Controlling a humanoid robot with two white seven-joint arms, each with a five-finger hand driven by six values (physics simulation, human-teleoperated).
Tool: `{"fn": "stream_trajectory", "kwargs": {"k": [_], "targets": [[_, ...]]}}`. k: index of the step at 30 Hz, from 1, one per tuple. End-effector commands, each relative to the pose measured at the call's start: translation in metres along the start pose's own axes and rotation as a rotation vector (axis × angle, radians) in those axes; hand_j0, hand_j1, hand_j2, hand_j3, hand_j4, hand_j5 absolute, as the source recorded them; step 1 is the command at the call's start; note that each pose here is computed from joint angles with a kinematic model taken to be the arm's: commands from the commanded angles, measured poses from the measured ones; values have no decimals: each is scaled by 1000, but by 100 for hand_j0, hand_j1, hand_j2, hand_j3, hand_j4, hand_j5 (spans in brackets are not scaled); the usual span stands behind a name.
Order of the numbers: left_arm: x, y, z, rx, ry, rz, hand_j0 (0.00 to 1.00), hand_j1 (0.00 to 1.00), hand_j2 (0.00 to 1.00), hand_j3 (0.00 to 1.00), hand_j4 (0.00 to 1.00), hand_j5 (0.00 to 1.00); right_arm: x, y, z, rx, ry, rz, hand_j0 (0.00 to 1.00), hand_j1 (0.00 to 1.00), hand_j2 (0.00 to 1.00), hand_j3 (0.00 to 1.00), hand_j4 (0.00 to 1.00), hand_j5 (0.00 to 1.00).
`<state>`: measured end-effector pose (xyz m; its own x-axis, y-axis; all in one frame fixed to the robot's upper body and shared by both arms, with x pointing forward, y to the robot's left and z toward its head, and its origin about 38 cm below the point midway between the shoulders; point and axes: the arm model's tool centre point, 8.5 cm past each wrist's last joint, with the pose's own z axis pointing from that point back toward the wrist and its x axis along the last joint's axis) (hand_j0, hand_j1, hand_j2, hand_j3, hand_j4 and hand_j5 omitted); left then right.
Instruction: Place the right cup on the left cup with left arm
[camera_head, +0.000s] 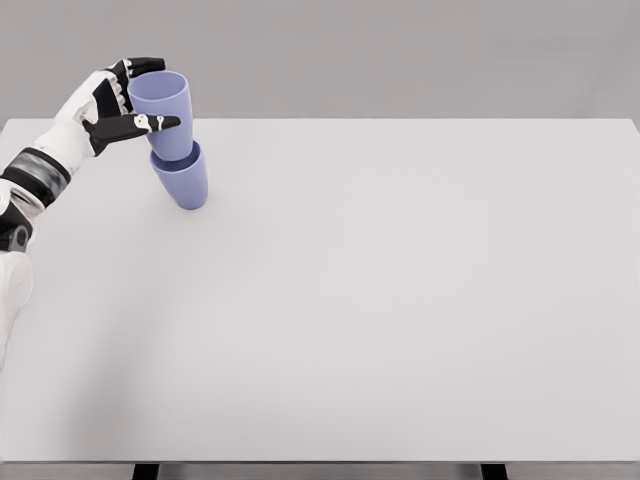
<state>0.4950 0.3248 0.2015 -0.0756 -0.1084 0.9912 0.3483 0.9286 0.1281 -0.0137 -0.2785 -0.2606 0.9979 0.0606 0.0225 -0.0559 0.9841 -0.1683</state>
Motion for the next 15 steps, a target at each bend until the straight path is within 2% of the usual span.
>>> {"fn": "stream_trajectory", "kwargs": {"k": [1,15], "targets": [[-1,0,0,1,0,6,70,70,70,70,70,70,0,0,0,0,0,0,100,100,100,100,100,100],[-16,2,0,12,30,29,70,70,70,70,70,70,0,0,0,0,0,0,100,100,100,100,100,100]]}}
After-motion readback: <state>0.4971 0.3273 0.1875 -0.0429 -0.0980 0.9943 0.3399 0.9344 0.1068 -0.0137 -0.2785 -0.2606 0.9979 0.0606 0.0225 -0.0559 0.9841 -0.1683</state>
